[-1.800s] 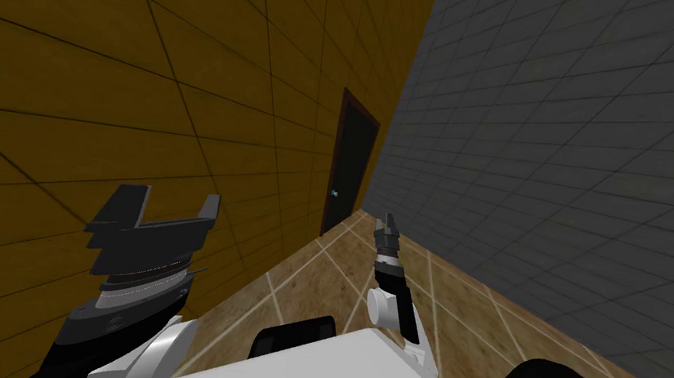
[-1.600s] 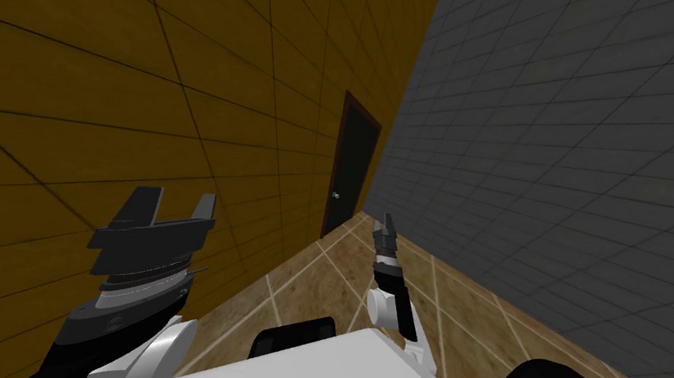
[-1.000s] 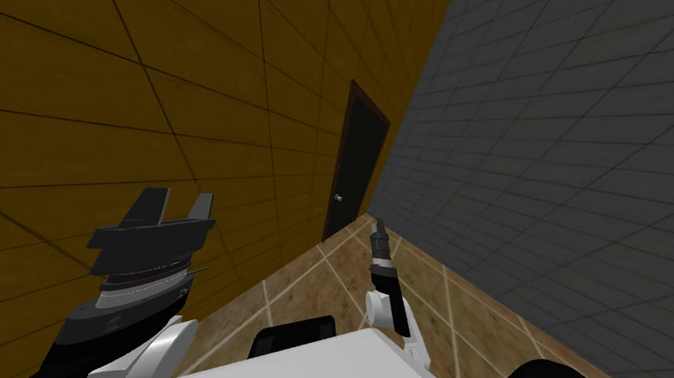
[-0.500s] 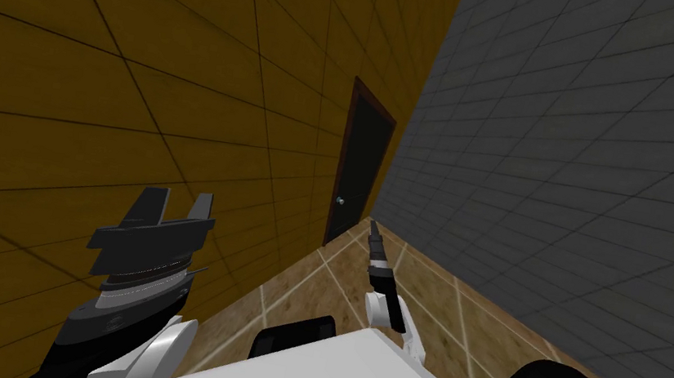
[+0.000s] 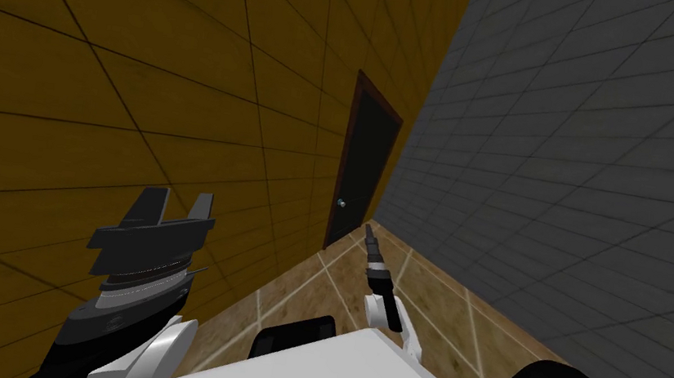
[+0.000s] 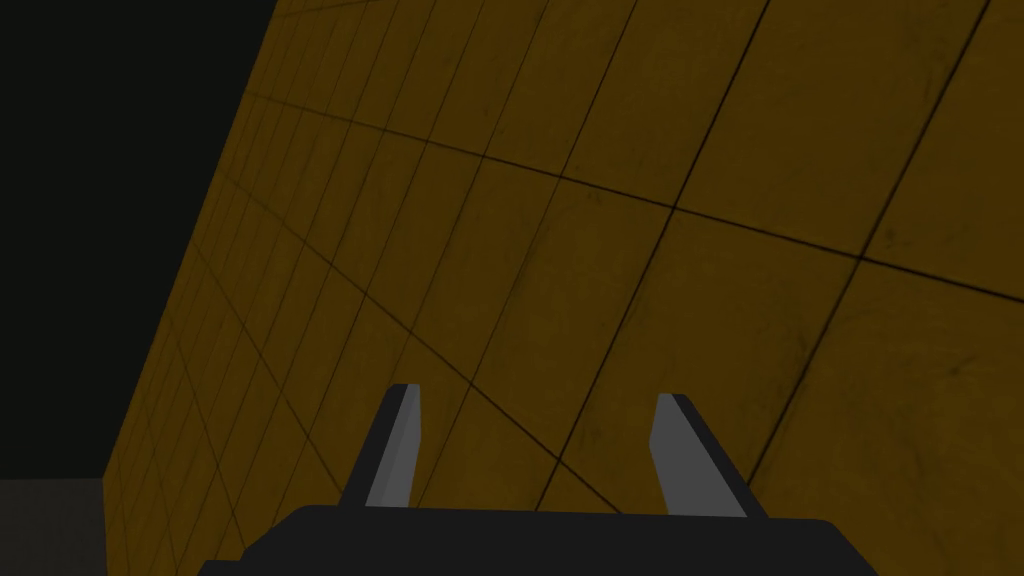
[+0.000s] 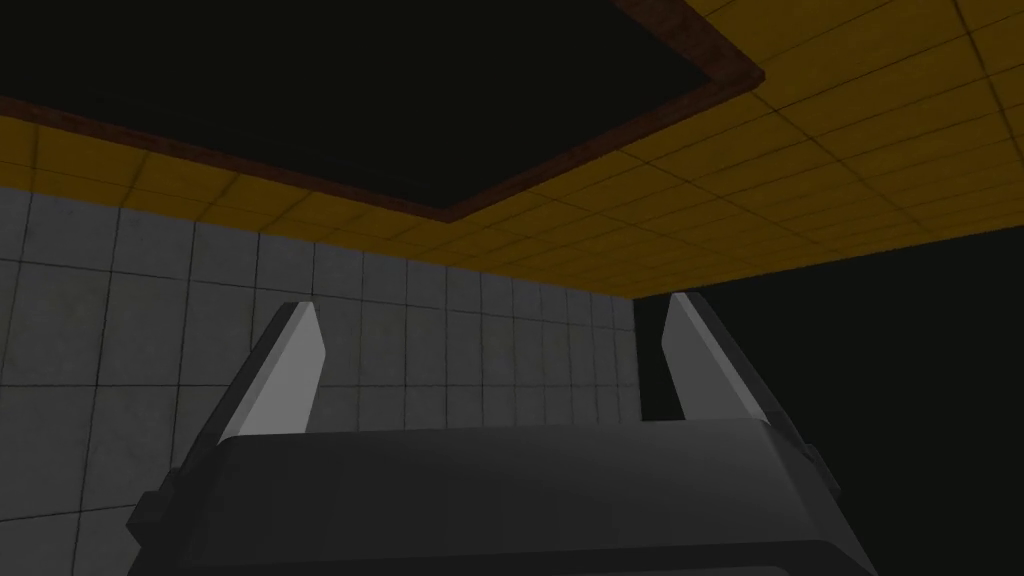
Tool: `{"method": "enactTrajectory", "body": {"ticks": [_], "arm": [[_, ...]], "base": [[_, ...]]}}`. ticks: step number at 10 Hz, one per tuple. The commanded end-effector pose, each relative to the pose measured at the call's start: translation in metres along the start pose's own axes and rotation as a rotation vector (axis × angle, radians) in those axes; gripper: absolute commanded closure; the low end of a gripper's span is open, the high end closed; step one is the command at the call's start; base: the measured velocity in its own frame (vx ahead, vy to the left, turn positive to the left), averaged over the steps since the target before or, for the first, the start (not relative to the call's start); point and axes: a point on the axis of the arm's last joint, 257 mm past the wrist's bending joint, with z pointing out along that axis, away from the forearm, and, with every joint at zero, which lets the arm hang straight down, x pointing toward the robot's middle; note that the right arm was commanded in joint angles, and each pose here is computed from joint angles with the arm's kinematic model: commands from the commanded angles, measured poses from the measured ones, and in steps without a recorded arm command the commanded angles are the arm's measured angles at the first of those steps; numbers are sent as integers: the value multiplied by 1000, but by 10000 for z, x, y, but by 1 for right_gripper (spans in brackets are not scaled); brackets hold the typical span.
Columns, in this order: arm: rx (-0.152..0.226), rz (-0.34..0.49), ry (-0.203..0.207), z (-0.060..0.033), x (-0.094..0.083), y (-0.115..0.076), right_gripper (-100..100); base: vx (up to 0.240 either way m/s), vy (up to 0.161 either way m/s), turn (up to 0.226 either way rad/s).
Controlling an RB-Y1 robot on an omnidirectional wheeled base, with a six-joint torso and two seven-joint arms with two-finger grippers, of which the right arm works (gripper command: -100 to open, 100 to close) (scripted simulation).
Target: Pull the door open
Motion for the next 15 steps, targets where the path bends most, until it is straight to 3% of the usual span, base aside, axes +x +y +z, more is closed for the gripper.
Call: {"method": "enactTrajectory", "body": {"ticks": [1, 15], "arm": [[6, -40, 15, -24, 60, -90, -100], [45, -376, 168, -337, 573, -776, -100]], "base": [[101, -60, 71], [87, -72, 80]]}}
